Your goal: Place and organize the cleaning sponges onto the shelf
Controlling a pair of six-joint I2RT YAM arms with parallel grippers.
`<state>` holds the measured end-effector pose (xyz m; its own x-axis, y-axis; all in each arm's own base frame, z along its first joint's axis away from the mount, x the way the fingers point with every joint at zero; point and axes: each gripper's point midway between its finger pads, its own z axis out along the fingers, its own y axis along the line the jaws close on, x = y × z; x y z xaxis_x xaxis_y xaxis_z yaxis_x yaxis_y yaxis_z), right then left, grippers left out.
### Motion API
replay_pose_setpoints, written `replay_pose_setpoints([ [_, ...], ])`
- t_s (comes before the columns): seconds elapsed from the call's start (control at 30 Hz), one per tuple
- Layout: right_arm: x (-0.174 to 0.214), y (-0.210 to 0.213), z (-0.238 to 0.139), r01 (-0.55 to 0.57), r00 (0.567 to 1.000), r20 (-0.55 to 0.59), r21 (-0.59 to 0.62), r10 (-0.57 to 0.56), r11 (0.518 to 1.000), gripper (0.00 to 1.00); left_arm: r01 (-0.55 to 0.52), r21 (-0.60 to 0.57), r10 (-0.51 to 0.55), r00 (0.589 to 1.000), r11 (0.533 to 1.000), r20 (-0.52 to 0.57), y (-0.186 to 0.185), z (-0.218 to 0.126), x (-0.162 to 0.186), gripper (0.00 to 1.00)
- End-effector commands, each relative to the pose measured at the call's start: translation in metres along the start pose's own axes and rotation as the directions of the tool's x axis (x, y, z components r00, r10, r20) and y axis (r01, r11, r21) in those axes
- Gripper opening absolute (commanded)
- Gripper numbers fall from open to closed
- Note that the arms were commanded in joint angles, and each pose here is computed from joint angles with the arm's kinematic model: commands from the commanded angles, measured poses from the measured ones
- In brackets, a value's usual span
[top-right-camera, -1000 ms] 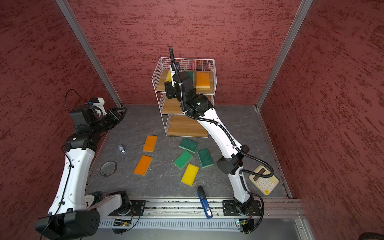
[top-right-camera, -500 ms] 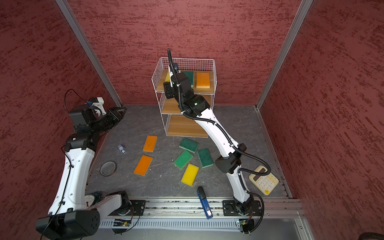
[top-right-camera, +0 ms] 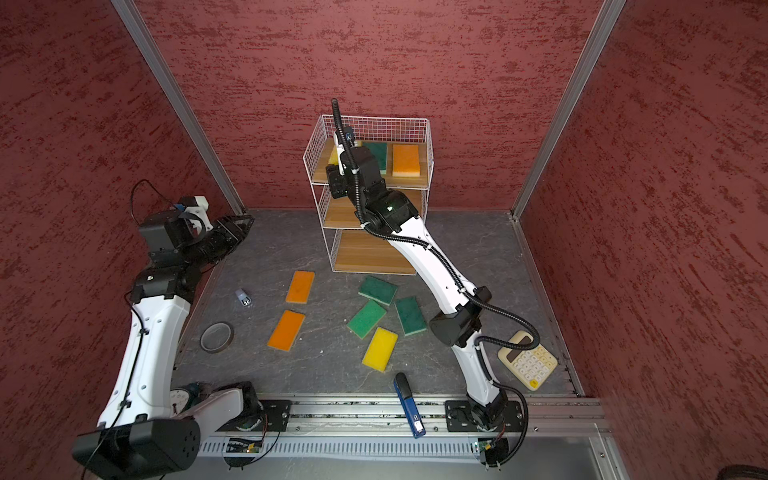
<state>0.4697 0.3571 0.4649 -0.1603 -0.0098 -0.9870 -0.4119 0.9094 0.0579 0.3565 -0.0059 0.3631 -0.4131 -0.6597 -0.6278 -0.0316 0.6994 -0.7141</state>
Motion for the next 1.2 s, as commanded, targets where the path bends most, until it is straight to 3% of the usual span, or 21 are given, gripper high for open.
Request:
replay_pose_setpoints([
  [0.0, -0.007, 0.011, -0.001, 0.036, 0.999, 0.029, -0.026, -0.035, 0.999, 0.56, -0.006, 0.02, 0.005, 1.0, 1.0, 0.014, -0.003, 0.0, -0.005, 0.41],
  [0.27, -0.006, 0.018, -0.002, 0.074, 0.997, 0.032, -0.023, -0.074, 0.997, 0.56, -0.004, 0.032, 0.004, 1.0, 0.999, 0.014, -0.005, 0.0, -0.005, 0.41],
  [0.7, -0.042, 0.018, -0.04, 0.13, 0.986, 0.104, 0.044, -0.134, 0.991, 0.58, -0.01, 0.052, 0.009, 1.0, 0.999, 0.014, -0.011, -0.002, -0.007, 0.41],
  [1.0, -0.063, 0.004, -0.06, 0.137, 0.979, 0.139, 0.093, -0.15, 0.986, 0.58, -0.064, 0.142, 0.066, 0.998, 0.988, -0.011, -0.033, 0.005, -0.008, 0.43],
  [1.17, -0.072, -0.002, -0.06, 0.14, 0.973, 0.168, 0.101, -0.155, 0.985, 0.57, -0.163, 0.196, 0.172, 0.985, 0.967, -0.032, -0.058, 0.018, 0.002, 0.43],
])
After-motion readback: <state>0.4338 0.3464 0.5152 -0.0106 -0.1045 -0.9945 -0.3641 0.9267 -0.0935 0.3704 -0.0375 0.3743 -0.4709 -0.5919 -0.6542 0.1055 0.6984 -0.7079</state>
